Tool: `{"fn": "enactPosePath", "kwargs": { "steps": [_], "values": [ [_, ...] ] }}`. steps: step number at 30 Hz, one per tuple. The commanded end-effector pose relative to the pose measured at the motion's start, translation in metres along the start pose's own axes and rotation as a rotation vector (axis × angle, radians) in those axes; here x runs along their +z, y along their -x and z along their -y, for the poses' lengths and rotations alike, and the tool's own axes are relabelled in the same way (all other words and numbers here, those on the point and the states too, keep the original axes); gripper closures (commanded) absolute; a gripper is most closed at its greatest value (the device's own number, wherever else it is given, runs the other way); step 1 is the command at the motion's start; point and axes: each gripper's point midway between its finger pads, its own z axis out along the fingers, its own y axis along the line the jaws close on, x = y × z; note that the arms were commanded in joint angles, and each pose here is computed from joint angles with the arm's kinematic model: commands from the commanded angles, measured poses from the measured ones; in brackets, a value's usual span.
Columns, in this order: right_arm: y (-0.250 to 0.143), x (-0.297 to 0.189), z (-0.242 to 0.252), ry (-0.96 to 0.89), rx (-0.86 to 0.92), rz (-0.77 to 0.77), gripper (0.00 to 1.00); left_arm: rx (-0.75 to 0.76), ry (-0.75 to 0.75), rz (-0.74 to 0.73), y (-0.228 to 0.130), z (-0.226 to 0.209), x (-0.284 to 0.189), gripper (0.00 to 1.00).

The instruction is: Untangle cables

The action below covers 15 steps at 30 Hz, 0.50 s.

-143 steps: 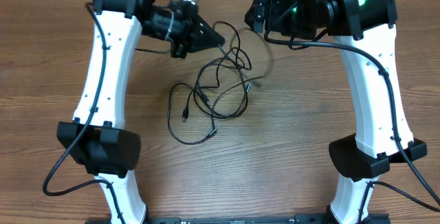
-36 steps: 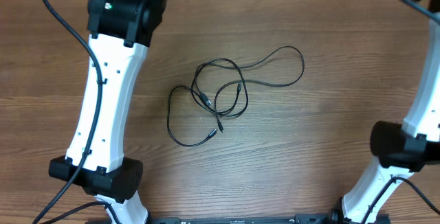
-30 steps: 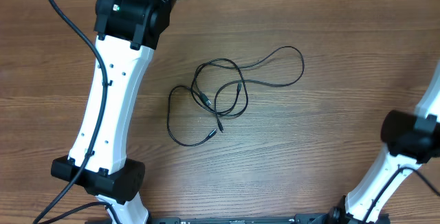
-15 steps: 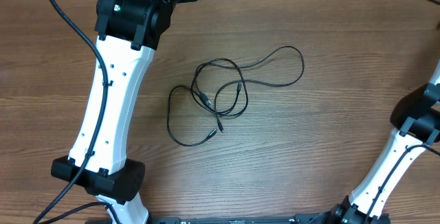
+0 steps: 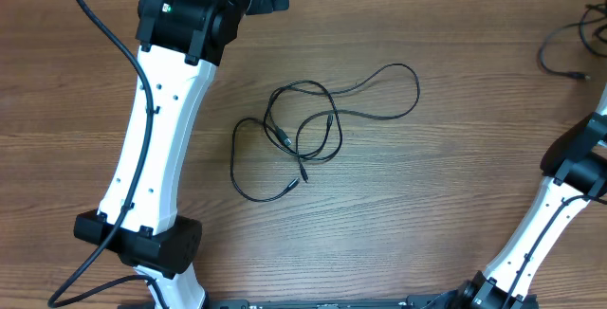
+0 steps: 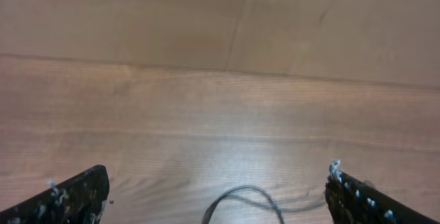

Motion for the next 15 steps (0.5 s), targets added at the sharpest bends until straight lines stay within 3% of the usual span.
{"fn": "enactPosePath", "kwargs": {
  "steps": [1,5,11,15],
  "values": [
    [-0.011,-0.016,-0.028,0.075,0.498,-0.126,0.96,0.001,0.010,-0.025,-0.007,0.000,0.001,0.00],
    [-0.002,-0.014,-0.016,0.023,0.536,-0.058,0.96,0.005,0.017,-0.045,-0.012,-0.002,0.001,0.00],
    [0.016,-0.016,0.024,-0.133,0.393,0.077,0.96,0.019,0.026,-0.068,-0.017,-0.004,0.001,0.00],
    [0.051,-0.022,0.054,-0.215,0.321,0.197,0.96,0.023,0.033,-0.087,-0.022,-0.006,0.000,0.00]
  ]
}}
